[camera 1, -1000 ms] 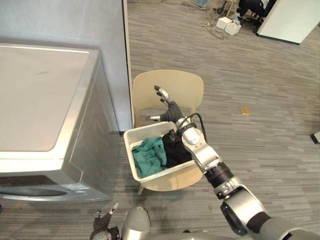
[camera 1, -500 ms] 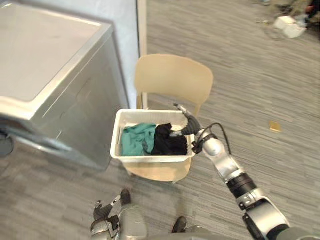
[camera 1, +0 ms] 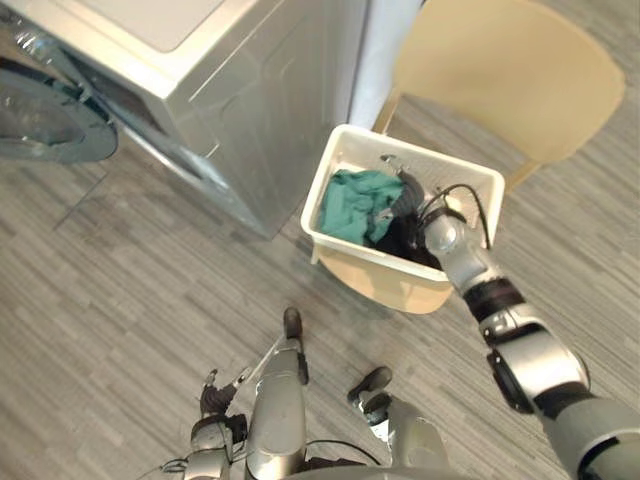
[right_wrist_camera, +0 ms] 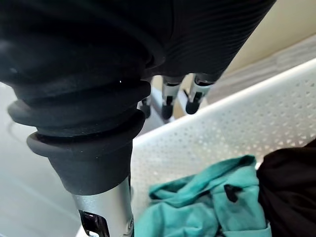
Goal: Pick up the laundry basket with both hands and put the clothes into the washing machine.
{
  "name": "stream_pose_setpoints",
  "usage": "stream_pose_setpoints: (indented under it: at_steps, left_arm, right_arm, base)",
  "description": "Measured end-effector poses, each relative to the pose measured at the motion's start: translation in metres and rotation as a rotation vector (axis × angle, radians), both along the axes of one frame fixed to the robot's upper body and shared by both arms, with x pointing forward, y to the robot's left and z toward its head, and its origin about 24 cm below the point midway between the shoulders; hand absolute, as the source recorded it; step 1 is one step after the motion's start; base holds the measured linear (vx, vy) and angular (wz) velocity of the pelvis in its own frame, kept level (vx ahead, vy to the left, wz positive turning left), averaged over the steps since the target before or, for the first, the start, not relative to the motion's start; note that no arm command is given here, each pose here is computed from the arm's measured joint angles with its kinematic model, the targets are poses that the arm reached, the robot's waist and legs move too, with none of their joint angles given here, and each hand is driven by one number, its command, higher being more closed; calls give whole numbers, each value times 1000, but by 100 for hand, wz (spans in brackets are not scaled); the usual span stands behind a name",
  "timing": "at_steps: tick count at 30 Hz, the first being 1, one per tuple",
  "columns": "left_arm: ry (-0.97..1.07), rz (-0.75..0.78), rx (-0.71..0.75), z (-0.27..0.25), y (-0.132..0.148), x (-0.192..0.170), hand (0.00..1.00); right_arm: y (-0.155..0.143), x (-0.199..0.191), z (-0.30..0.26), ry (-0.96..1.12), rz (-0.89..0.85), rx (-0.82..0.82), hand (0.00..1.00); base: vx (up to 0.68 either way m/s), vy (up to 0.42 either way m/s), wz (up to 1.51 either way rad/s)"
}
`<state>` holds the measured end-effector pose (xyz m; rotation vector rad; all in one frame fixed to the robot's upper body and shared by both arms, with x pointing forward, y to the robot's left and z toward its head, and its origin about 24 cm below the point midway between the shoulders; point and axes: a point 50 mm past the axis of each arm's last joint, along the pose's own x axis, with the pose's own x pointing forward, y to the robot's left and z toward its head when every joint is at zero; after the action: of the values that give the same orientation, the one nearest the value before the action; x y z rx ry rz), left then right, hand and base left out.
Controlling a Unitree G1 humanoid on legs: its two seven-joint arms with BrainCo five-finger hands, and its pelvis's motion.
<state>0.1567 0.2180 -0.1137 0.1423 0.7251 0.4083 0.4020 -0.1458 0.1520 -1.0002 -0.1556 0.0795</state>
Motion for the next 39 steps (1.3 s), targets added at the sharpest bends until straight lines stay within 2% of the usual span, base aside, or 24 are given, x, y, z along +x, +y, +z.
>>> stream_pose_setpoints:
  at_steps: [2, 8, 13, 15, 21, 32, 39]
  left_arm:
    - [-55, -11, 0, 7, -3, 16, 0]
    - [-152, 2, -8, 23, -6, 43, 0]
    - [-167, 39, -60, 23, -10, 44, 0]
    - [-188, 67, -95, 24, -11, 47, 0]
    - [-227, 100, -162, 28, -18, 57, 0]
    - [-359, 74, -262, 50, -45, 87, 0]
    - [-394, 42, -298, 57, -60, 94, 0]
  right_arm:
    - [-13, 9, 11, 0, -85, -23, 0]
    - [-33, 16, 18, 32, -178, -84, 0]
    - [-46, 14, 1, 113, -228, -140, 0]
    - [-56, 14, -1, 155, -256, -232, 0]
    - [-64, 15, 3, 185, -281, -295, 0]
    - [-83, 21, 60, 27, -392, -306, 0]
    - [-91, 19, 64, -15, -474, -413, 0]
  base:
    - [-57, 107, 7]
    - [-3, 14, 14]
    - [44, -38, 8]
    - [42, -67, 13]
    - [23, -59, 3]
    - [1, -1, 3]
    - [19, 35, 2]
